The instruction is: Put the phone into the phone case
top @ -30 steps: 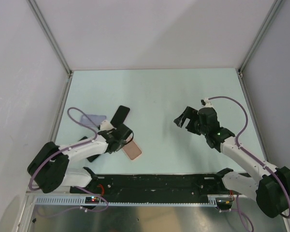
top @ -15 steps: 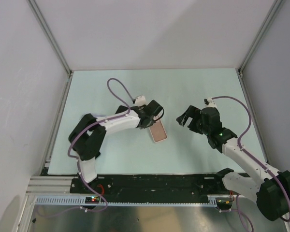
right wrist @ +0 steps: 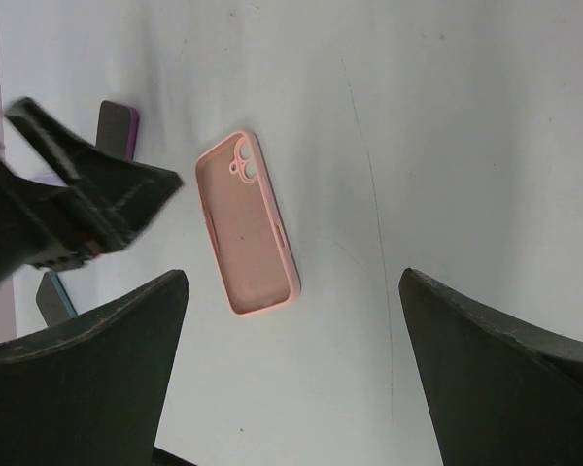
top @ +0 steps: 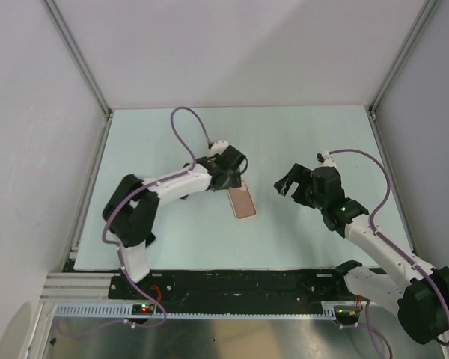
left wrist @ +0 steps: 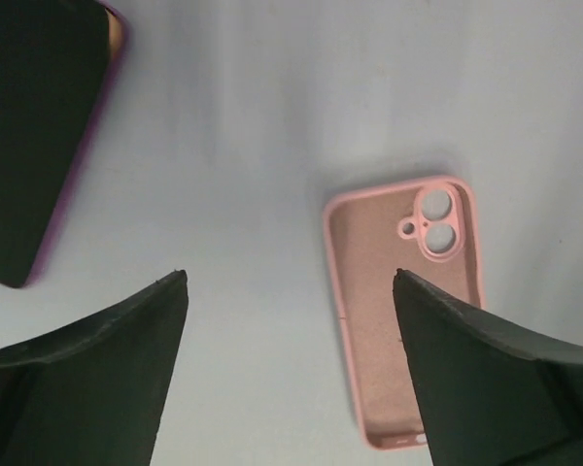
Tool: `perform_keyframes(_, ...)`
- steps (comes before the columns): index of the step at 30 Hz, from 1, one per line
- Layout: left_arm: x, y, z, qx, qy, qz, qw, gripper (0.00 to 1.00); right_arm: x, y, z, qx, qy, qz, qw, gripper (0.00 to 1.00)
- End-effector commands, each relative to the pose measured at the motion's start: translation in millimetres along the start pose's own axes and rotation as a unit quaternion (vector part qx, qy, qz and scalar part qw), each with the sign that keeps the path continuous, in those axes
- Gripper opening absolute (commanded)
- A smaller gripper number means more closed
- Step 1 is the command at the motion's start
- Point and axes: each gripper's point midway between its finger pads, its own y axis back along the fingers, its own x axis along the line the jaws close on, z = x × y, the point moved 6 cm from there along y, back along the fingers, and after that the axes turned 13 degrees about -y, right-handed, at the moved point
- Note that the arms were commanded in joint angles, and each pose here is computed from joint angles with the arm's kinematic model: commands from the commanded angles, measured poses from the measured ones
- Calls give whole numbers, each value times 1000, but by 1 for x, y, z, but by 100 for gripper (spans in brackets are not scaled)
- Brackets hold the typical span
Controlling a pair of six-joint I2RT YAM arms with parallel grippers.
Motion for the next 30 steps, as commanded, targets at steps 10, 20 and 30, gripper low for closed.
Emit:
perform_keyframes(10, 134, -27, 69, -12, -119, 1, 993, 100, 22, 11, 10, -3, 26, 49, 998, 97)
perform_keyframes(20, 136, -55, 63, 10, -149, -53, 987, 100, 26, 8, 7, 18, 27, 56, 998, 96)
perform_keyframes(30, 139, -70, 53, 43, -123, -70, 989, 100, 33, 9, 4, 36, 21, 73, 996, 96)
